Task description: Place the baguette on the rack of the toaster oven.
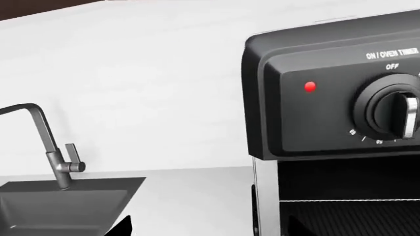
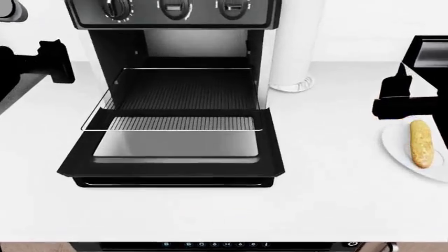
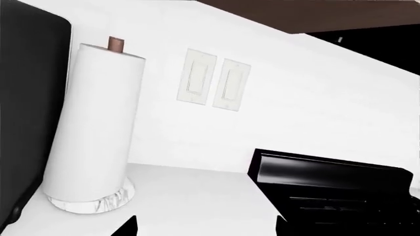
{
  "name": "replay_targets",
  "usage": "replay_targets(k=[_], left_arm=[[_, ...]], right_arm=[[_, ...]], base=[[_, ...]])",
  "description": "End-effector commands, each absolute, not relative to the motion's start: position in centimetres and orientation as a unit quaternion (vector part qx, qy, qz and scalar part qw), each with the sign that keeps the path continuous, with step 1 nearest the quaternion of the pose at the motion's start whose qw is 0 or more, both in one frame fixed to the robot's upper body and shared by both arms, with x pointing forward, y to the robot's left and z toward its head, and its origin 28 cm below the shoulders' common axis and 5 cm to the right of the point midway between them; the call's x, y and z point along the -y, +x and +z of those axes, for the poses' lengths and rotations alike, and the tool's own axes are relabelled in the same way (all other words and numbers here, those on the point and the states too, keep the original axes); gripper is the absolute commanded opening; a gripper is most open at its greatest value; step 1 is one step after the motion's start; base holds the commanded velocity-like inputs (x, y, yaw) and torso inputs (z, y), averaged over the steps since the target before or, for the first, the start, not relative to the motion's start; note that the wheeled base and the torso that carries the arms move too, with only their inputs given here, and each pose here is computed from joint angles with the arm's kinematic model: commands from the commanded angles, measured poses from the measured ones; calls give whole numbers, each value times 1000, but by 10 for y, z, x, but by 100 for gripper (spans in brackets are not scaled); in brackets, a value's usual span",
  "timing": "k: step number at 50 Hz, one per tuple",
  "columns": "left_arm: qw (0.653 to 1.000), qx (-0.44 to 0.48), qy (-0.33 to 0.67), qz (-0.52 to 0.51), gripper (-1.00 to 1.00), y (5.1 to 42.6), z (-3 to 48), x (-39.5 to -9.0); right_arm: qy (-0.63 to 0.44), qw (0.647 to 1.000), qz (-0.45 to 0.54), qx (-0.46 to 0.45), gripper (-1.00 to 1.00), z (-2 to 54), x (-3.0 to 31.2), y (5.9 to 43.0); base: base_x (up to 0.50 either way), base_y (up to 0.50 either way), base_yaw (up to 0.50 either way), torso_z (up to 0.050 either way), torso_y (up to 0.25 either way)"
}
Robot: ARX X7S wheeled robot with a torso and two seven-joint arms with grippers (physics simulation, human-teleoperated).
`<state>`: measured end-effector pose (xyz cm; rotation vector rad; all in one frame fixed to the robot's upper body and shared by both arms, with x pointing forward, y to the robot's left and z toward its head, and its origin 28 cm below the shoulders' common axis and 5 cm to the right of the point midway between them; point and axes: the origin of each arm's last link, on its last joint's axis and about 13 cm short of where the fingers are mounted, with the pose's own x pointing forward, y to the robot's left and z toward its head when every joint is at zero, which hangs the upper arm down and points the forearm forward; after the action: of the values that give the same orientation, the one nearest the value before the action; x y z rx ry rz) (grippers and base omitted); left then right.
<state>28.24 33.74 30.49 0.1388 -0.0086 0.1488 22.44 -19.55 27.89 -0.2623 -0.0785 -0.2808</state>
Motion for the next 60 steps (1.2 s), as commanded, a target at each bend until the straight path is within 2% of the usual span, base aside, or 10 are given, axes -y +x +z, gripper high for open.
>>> replay_targets(k=[1, 17, 34, 44, 51, 60], left_arm=[[995, -4, 70, 73, 100, 281, 305, -342], [994, -12, 81, 74, 100, 281, 302, -344], [993, -22, 81, 77, 100, 283, 296, -346], [993, -25, 80, 82, 100, 279, 293, -349], [993, -26, 80, 87, 100, 278, 293, -351], [991, -40, 92, 93, 100, 276, 287, -356]], right_arm=[[-132, 979, -150, 26, 100, 276, 199, 221], [-136, 979, -149, 20, 100, 271, 202, 220], [-132, 979, -151, 15, 100, 267, 201, 223], [-111, 978, -176, -26, 100, 253, 206, 224], [-104, 969, -202, -99, 100, 241, 213, 229], [-104, 959, -228, -131, 100, 235, 222, 230]], base=[[137, 0, 0, 0, 0], [54, 0, 0, 0, 0], [219, 0, 0, 0, 1], [27, 0, 0, 0, 0], [0, 0, 0, 0, 0], [0, 0, 0, 0, 0]])
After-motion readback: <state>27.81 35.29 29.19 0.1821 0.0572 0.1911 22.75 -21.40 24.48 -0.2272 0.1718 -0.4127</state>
